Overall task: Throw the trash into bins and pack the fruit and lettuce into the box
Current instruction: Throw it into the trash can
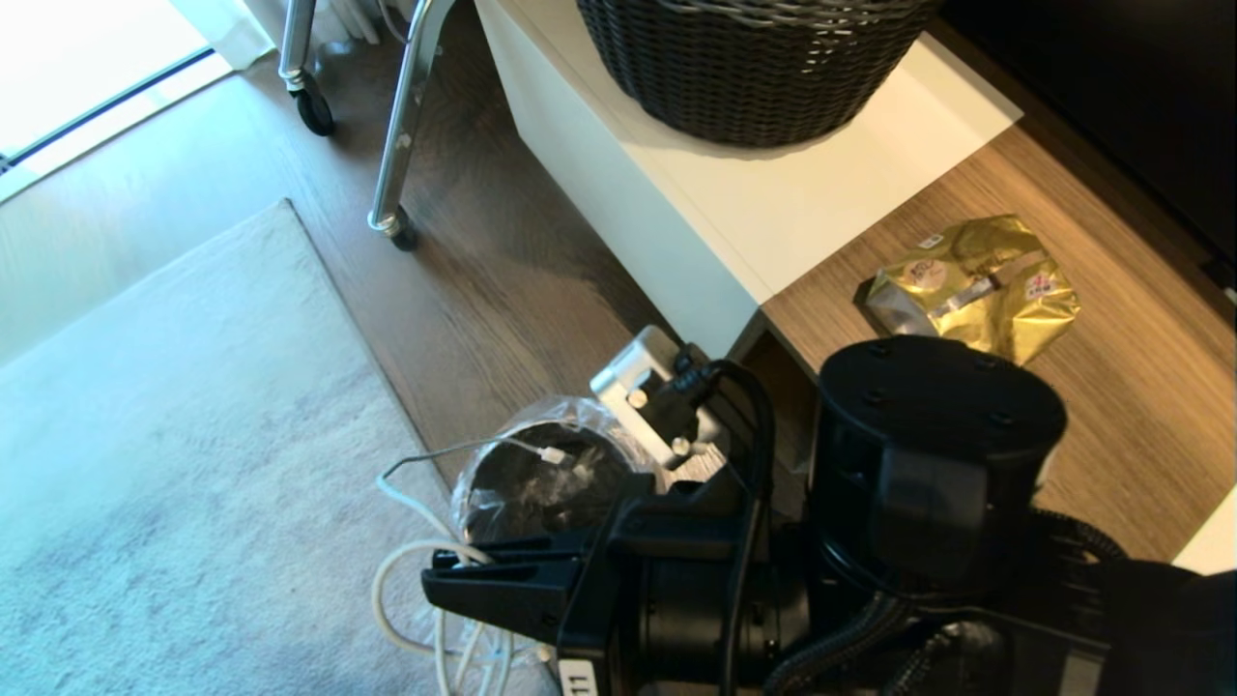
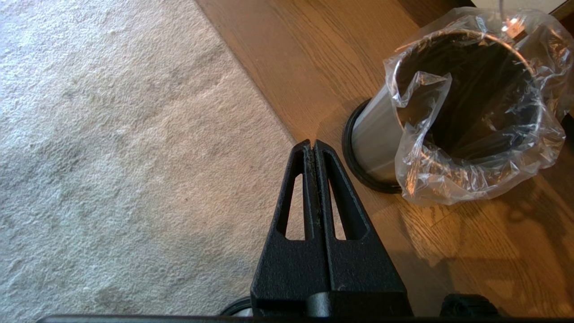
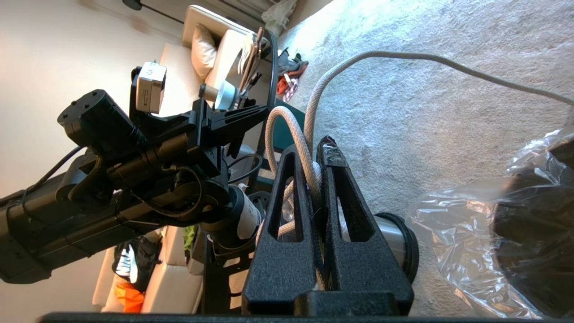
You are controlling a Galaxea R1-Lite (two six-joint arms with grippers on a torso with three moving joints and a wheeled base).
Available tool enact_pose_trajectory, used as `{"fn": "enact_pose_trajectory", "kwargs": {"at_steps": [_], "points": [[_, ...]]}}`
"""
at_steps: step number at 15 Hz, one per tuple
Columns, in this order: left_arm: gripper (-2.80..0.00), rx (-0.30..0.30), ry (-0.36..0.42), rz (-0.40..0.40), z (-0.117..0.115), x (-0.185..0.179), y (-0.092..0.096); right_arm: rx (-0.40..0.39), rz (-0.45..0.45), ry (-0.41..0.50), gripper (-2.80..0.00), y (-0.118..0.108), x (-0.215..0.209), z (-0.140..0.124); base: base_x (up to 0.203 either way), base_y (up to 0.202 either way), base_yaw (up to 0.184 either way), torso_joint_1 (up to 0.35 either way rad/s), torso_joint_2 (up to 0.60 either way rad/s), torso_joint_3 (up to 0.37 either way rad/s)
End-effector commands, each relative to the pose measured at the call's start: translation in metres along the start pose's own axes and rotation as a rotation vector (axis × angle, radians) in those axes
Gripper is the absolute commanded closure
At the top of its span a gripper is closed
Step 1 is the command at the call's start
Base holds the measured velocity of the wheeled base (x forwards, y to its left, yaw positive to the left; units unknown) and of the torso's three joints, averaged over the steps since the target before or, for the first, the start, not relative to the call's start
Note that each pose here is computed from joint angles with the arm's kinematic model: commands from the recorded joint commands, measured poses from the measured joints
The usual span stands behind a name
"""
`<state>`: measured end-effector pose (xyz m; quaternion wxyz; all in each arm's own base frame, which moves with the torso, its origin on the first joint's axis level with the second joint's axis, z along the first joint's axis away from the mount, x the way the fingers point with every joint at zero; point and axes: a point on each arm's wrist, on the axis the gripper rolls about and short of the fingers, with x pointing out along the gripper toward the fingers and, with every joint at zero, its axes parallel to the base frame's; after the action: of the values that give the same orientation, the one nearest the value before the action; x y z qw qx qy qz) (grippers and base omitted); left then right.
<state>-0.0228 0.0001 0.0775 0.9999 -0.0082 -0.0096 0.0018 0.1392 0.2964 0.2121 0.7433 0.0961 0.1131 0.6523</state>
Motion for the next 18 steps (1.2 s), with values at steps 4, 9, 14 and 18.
{"fn": "enact_pose_trajectory", "kwargs": {"at_steps": [4, 9, 14, 18], "points": [[0.00, 0.000, -0.001, 0.000, 0.000, 0.000, 0.000, 0.037, -0.004, 0.020, 0.00, -0.002, 0.000, -0.007, 0.000, 0.000, 0.000, 0.000, 0.00, 0.000], [0.00, 0.000, -0.001, 0.001, 0.000, 0.000, 0.000, 0.033, -0.001, 0.008, 0.00, -0.011, 0.011, -0.022, 0.000, 0.000, 0.000, 0.000, 0.00, 0.000], [0.00, -0.001, -0.001, -0.001, 0.000, 0.000, 0.000, 0.036, -0.009, 0.013, 0.00, -0.017, 0.017, -0.029, 0.000, 0.000, 0.000, 0.000, 0.00, 0.000], [0.00, 0.000, 0.000, 0.001, 0.000, 0.000, 0.000, 0.034, -0.033, -0.001, 0.00, -0.028, 0.018, -0.031, 0.000, 0.000, 0.000, 0.000, 0.00, 0.000]]}}
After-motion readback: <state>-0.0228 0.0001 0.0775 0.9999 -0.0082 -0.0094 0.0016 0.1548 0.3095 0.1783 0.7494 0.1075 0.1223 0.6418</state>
